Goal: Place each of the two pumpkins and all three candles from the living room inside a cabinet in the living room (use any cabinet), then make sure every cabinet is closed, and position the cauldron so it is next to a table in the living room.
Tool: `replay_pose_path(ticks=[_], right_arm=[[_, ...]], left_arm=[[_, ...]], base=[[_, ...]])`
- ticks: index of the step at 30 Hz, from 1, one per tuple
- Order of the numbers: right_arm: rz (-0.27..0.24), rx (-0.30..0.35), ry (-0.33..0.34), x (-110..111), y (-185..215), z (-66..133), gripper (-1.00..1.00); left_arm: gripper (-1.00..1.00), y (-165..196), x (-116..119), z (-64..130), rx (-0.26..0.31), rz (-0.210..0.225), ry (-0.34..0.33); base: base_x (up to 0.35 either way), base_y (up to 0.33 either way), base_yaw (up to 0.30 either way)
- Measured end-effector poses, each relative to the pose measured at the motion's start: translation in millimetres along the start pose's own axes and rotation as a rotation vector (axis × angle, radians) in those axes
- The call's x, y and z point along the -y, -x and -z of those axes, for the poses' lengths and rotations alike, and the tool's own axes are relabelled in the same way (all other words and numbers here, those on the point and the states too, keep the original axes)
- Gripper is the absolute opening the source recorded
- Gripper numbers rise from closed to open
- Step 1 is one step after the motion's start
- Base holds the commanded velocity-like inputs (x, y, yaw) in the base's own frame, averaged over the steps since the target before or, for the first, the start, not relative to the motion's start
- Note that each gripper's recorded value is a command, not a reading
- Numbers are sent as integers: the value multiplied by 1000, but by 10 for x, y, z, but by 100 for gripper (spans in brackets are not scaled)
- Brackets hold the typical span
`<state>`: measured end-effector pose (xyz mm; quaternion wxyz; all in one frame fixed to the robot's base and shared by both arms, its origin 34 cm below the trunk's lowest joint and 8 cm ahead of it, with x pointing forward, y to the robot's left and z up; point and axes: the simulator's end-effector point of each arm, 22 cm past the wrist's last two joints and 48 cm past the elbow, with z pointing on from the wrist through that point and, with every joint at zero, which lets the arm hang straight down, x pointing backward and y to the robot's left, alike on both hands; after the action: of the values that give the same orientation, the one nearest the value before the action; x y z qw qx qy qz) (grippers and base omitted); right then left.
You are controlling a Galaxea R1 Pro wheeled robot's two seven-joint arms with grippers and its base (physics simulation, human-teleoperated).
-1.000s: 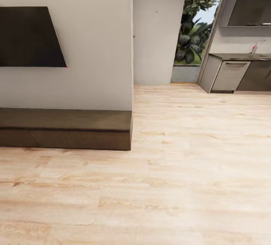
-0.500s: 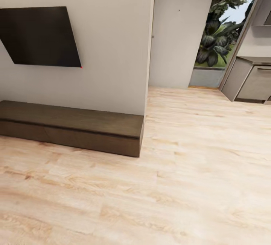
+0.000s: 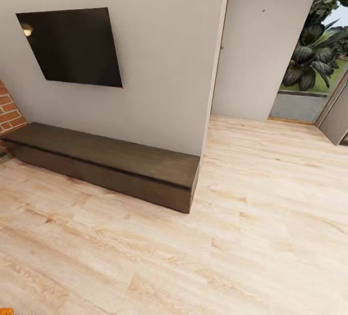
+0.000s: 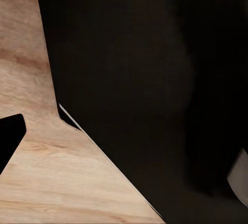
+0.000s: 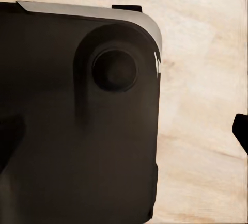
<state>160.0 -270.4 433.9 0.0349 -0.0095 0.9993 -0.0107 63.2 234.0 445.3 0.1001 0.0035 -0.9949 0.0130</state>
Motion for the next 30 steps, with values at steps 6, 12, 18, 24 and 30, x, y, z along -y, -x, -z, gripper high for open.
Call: replay_pose_path(ticks=[6,12,18,24,30], right_arm=[[0,0,0,0,-3,1,100],[0,1,0,0,5,-1,100],[0,0,0,0,1,0,100],[0,0,0,0,-2,0,100],[0,0,0,0,-2,0,100]], left_arm=[[100,0,0,0,0,0,0],[100,0,0,0,0,0,0],[100,0,-1,0,0,0,0],[100,0,-2,0,0,2,1],[100,0,-2,0,0,3,1]], base=[[268,-200,288],[215,-200,288],[194,-198,288],[150,-159,288],[84,-106,288]])
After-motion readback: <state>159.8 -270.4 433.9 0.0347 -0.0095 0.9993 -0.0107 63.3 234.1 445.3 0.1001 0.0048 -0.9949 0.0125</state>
